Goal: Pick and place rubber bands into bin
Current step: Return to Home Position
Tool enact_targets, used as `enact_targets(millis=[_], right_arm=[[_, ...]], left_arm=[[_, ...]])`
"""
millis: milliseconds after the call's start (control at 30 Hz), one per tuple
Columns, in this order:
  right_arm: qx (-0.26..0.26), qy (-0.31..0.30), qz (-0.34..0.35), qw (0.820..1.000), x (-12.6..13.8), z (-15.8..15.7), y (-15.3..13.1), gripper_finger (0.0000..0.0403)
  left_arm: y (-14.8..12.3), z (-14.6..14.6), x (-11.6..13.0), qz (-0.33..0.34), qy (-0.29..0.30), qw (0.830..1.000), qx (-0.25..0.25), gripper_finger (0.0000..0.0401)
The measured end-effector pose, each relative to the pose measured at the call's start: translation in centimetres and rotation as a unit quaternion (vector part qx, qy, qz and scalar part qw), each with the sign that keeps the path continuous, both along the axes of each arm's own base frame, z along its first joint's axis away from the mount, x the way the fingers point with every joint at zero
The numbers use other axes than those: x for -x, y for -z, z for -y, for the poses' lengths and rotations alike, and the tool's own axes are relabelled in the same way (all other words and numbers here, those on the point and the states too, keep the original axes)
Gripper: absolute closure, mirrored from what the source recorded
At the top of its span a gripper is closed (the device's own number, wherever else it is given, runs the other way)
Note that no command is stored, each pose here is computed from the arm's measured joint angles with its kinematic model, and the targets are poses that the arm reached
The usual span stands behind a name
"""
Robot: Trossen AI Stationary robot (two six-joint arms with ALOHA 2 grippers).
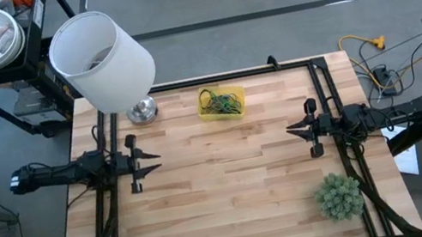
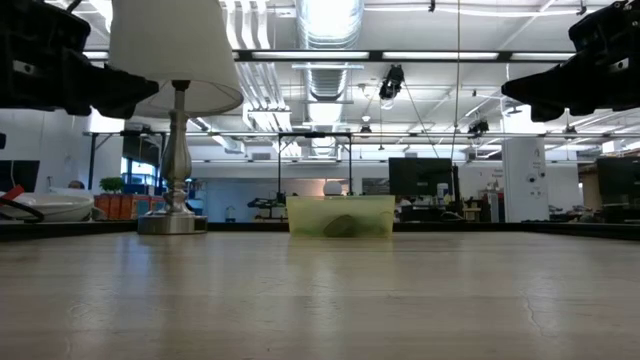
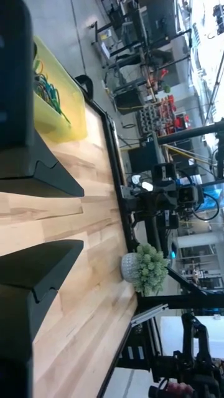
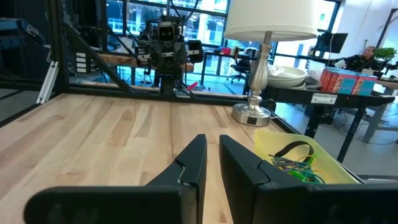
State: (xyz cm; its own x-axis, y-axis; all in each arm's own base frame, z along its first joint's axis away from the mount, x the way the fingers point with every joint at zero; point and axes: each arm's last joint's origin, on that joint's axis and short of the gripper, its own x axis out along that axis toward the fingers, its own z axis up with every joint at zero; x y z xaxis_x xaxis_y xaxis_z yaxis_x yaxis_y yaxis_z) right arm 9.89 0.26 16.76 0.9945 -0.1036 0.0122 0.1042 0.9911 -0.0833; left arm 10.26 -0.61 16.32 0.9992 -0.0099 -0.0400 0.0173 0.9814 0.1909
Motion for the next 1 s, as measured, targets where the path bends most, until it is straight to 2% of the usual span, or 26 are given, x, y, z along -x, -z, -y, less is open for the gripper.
enact_targets(millis=[200,1000], right_arm=[[0.000,0.000,0.000,1.000,0.00,0.00,0.00,0.0364],[0.000,0.000,0.000,1.000,0.00,0.00,0.00,0.0364]], left_arm=[[-0.01,0.00,0.00,0.000,-0.003,0.998,0.065,0.0296],[0.03,0.00,-0.03,-0.003,-0.003,0.998,0.065,0.0296]])
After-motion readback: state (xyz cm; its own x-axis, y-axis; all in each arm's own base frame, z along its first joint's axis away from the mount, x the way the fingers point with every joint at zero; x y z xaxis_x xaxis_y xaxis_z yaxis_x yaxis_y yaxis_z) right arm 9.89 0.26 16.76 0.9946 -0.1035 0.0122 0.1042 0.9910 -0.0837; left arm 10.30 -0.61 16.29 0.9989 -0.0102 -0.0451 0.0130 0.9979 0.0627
